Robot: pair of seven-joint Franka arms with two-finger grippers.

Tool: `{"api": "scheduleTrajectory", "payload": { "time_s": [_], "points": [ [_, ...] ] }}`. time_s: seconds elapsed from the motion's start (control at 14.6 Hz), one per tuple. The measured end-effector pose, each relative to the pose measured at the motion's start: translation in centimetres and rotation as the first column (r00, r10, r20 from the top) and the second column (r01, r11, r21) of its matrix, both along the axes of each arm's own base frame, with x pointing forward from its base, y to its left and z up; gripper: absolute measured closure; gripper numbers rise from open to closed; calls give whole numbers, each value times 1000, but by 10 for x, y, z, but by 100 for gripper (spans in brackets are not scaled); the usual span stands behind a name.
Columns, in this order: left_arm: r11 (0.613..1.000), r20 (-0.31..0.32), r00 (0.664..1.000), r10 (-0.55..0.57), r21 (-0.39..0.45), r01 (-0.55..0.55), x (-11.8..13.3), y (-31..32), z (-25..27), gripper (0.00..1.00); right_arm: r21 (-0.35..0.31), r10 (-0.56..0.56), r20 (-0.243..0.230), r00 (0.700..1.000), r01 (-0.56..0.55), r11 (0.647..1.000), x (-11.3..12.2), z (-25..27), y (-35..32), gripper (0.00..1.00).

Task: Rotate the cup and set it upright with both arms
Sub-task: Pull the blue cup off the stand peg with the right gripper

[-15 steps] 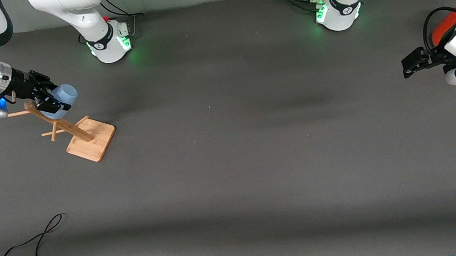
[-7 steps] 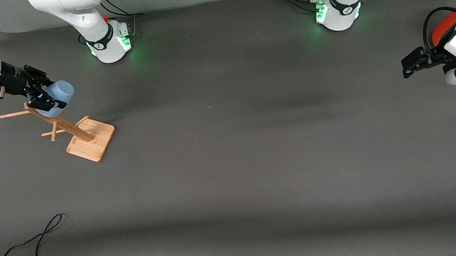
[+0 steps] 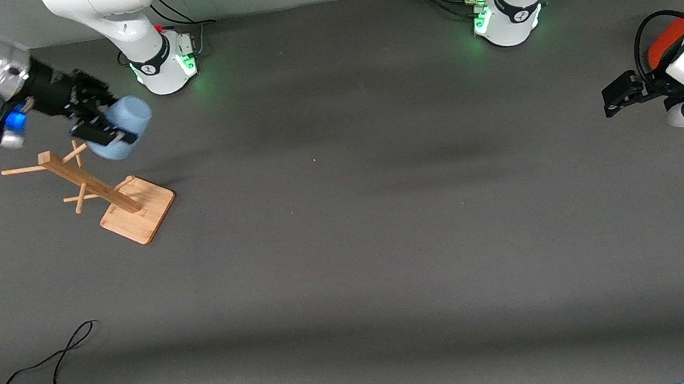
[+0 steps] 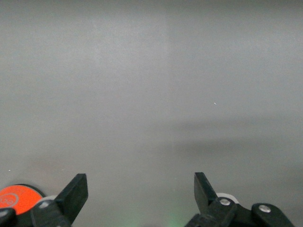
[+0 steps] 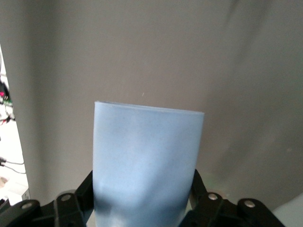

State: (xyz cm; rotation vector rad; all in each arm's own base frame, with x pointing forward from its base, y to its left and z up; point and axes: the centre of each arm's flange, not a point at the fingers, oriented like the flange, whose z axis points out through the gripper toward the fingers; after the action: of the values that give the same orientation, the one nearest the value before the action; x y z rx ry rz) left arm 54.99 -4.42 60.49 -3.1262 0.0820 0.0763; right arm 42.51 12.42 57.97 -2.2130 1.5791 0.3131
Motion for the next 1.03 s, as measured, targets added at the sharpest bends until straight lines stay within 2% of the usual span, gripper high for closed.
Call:
{"api": "scheduleTrajectory", "payload": {
  "time_s": [0.21,0.48,0.82,1.03],
  "points": [
    [1000,0,1000,2,0,-2,0,1,0,0,-36,4,71,997,-2,999,-9,2,99,21],
    [1000,1,1000,6,0,-6,0,3,0,0,-67,56,151,987,-46,997,-19,-43,209,21],
    [1000,6,1000,11,0,-11,-2,6,3,0,-219,54,173,984,-15,976,-28,-134,293,21],
    [1000,13,1000,12,-1,-12,-3,7,1,0,-276,47,183,982,6,961,-35,-183,334,21]
  ]
}}
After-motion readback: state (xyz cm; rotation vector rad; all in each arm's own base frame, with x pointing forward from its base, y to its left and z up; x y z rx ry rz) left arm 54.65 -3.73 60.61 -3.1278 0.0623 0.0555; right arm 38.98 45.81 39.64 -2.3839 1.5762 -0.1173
